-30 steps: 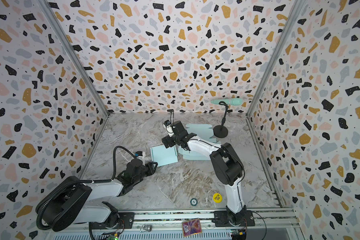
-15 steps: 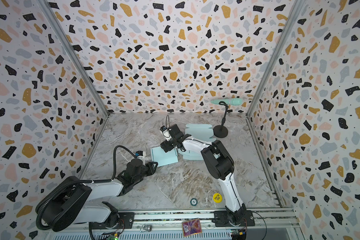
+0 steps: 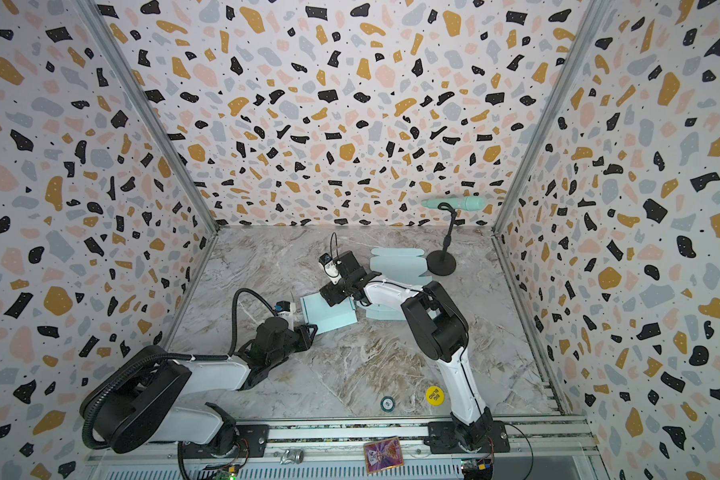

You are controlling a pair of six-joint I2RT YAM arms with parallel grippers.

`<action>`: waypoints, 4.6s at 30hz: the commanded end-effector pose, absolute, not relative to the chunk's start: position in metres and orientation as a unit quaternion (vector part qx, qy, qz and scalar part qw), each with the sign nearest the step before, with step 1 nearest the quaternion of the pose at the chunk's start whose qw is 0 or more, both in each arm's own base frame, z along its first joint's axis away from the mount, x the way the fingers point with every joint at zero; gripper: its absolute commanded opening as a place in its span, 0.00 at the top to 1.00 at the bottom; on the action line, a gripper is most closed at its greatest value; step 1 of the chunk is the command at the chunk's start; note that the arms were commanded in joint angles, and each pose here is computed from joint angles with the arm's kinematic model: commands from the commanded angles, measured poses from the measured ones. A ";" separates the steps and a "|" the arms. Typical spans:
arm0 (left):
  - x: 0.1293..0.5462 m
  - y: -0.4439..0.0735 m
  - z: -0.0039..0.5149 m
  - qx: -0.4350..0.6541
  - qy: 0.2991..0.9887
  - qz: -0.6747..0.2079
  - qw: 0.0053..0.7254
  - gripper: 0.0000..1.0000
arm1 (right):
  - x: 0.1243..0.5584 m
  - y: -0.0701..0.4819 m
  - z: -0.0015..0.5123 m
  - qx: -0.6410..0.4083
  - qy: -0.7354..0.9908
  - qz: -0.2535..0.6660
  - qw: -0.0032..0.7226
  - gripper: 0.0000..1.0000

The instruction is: Fold the paper box

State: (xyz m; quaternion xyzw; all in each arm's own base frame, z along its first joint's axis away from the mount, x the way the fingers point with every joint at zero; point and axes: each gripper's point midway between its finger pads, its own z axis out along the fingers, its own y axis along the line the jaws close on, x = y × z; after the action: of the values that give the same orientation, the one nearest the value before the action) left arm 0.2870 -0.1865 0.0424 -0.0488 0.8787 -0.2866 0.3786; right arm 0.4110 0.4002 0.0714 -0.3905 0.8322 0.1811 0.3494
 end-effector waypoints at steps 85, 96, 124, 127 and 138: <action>0.298 -0.222 0.067 -0.026 0.878 -0.279 0.388 0.59 | 0.347 0.364 -0.010 -0.441 0.862 0.109 0.223 0.17; 0.303 -0.225 0.054 -0.038 0.878 -0.278 0.388 0.52 | 0.346 0.366 -0.012 -0.442 0.862 0.111 0.222 0.16; 0.305 -0.183 0.041 -0.017 0.900 -0.162 0.404 0.59 | 0.346 0.362 -0.017 -0.445 0.864 0.103 0.213 0.17; 0.302 -0.181 0.054 -0.020 0.896 -0.180 0.406 0.57 | 0.346 0.364 -0.012 -0.443 0.863 0.106 0.217 0.17; 0.302 -0.160 0.084 -0.041 0.884 -0.193 0.425 0.55 | 0.354 0.372 0.031 -0.431 0.857 0.123 0.253 0.15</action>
State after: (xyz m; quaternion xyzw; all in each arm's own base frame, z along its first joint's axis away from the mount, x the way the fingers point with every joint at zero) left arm 0.3067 -0.1645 0.0908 -0.0442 0.8766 -0.1988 0.4359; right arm 0.3909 0.3994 0.0704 -0.4059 0.8286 0.1565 0.3523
